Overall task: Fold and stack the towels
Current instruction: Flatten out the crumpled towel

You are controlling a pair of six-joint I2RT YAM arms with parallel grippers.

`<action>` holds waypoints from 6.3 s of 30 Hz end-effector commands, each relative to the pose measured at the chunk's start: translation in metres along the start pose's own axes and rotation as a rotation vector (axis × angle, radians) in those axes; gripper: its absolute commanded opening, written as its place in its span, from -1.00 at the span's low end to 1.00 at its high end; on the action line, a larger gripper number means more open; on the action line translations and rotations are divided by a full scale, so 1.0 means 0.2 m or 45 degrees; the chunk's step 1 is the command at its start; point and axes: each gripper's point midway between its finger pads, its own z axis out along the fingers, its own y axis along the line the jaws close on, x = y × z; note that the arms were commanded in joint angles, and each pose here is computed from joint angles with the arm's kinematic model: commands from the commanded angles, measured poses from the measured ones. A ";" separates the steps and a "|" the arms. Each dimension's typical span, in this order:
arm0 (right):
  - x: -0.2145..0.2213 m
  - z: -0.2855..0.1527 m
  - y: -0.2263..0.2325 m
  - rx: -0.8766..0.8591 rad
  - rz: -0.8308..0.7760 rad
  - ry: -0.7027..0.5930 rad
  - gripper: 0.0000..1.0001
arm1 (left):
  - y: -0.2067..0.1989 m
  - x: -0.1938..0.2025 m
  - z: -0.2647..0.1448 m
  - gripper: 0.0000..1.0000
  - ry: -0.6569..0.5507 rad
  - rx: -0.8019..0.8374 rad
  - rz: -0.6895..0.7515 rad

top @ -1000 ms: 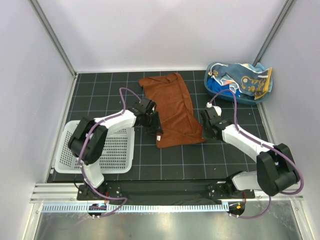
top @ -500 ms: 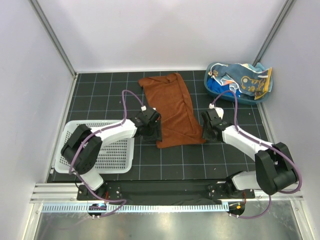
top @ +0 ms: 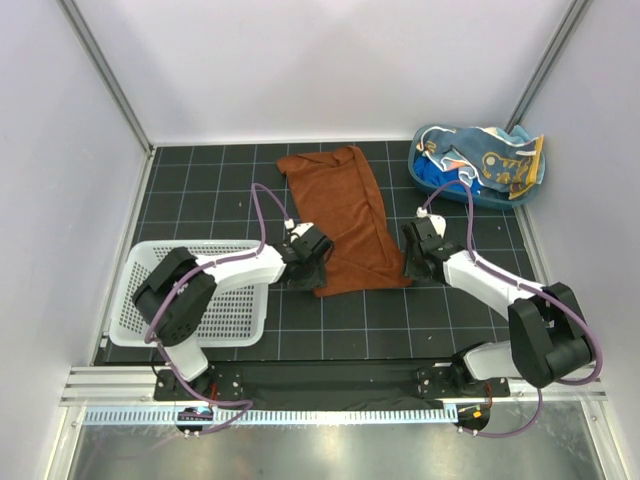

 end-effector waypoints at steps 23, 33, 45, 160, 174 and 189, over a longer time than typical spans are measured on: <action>-0.04 -0.04 0.05 -0.069 0.108 -0.041 -0.86 | -0.07 0.06 -0.02 -1.00 -0.005 -0.019 0.066; 0.02 -0.33 0.02 -0.196 0.238 -0.048 -0.98 | 0.03 0.06 -0.33 -1.00 0.006 -0.010 0.106; 0.20 -0.51 -0.01 -0.322 0.406 -0.007 -0.98 | 0.17 0.28 -0.41 -1.00 0.174 0.018 0.156; -1.29 0.72 0.97 -0.545 -0.610 -0.273 -0.43 | 0.09 -1.71 0.62 0.22 -0.499 -0.049 -0.162; -1.55 0.66 0.74 -0.225 -0.259 -0.450 -0.79 | 0.10 -1.71 0.61 0.23 -0.495 -0.056 -0.159; -1.63 0.65 0.59 -0.178 -0.047 -0.486 0.04 | 0.10 -1.78 0.53 0.30 -0.541 -0.027 -0.149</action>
